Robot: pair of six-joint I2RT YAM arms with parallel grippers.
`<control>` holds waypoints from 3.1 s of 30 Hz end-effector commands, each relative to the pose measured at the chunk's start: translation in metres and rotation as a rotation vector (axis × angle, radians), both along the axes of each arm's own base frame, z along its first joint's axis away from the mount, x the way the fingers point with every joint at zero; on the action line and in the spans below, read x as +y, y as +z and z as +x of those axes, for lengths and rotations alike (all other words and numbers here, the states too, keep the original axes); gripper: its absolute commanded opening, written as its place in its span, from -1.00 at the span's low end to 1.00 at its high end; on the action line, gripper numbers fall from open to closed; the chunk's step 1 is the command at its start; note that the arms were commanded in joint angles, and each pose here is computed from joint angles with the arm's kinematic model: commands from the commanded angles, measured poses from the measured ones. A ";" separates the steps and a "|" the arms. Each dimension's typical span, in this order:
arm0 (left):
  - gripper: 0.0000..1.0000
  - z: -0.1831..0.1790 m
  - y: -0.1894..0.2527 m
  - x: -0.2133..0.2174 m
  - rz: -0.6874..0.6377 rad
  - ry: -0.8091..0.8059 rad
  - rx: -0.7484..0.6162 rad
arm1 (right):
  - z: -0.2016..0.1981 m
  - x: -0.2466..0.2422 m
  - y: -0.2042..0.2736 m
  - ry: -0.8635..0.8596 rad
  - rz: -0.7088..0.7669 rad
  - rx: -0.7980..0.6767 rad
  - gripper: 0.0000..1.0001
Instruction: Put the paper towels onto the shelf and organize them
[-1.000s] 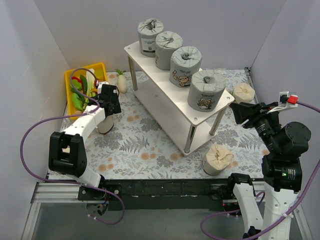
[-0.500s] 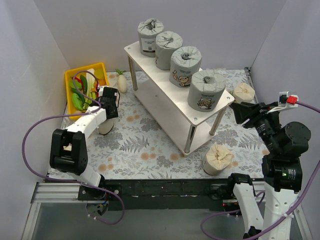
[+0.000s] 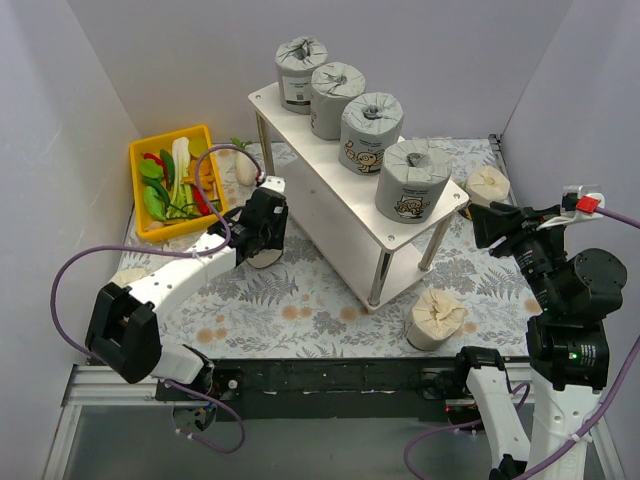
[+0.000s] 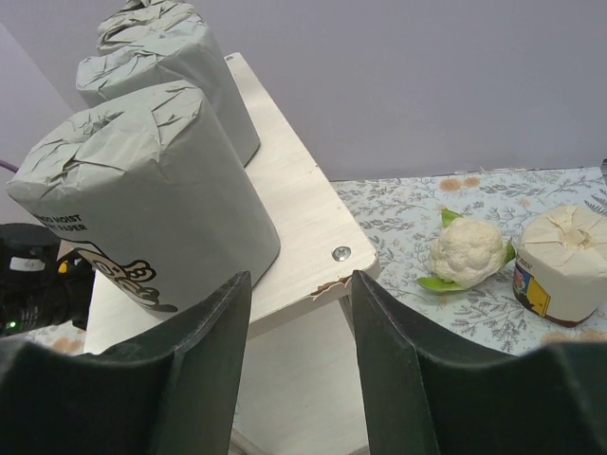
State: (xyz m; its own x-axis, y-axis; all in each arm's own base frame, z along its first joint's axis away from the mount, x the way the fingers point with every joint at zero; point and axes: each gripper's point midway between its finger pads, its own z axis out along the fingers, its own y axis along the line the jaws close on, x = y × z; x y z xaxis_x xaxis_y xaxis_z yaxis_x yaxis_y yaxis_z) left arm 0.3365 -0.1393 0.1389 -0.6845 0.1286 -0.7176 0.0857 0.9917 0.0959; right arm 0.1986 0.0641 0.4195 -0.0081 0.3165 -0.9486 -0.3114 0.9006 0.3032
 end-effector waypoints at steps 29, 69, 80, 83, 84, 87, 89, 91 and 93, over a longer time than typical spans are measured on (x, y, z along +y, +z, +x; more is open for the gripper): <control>-0.32 -0.020 0.092 -0.107 0.159 -1.011 -0.735 | -0.005 -0.022 0.017 -0.125 -0.074 -0.105 0.11; 0.57 -0.032 0.082 -0.027 -0.483 0.032 -0.330 | -0.005 -0.025 0.012 -0.141 -0.100 -0.124 0.14; 0.72 -0.042 0.046 -0.006 -0.945 0.024 -0.156 | -0.013 -0.020 0.013 -0.115 -0.094 -0.122 0.15; 0.78 -0.043 0.053 -0.014 -1.024 -0.019 -0.187 | -0.014 -0.021 0.014 -0.120 -0.095 -0.124 0.15; 0.79 -0.044 0.046 -0.014 -1.031 -0.011 -0.181 | -0.014 -0.021 0.014 -0.122 -0.098 -0.124 0.15; 0.81 -0.041 0.038 -0.010 -1.042 0.031 -0.190 | -0.015 -0.021 0.014 -0.123 -0.095 -0.127 0.15; 0.82 -0.039 0.035 -0.008 -1.053 0.058 -0.190 | -0.013 -0.021 0.013 -0.120 -0.095 -0.122 0.15; 0.82 -0.038 0.028 -0.003 -1.044 0.099 -0.198 | -0.013 -0.020 0.014 -0.118 -0.092 -0.125 0.15; 0.84 -0.038 0.027 0.003 -1.043 0.132 -0.218 | -0.013 -0.020 0.014 -0.115 -0.090 -0.124 0.15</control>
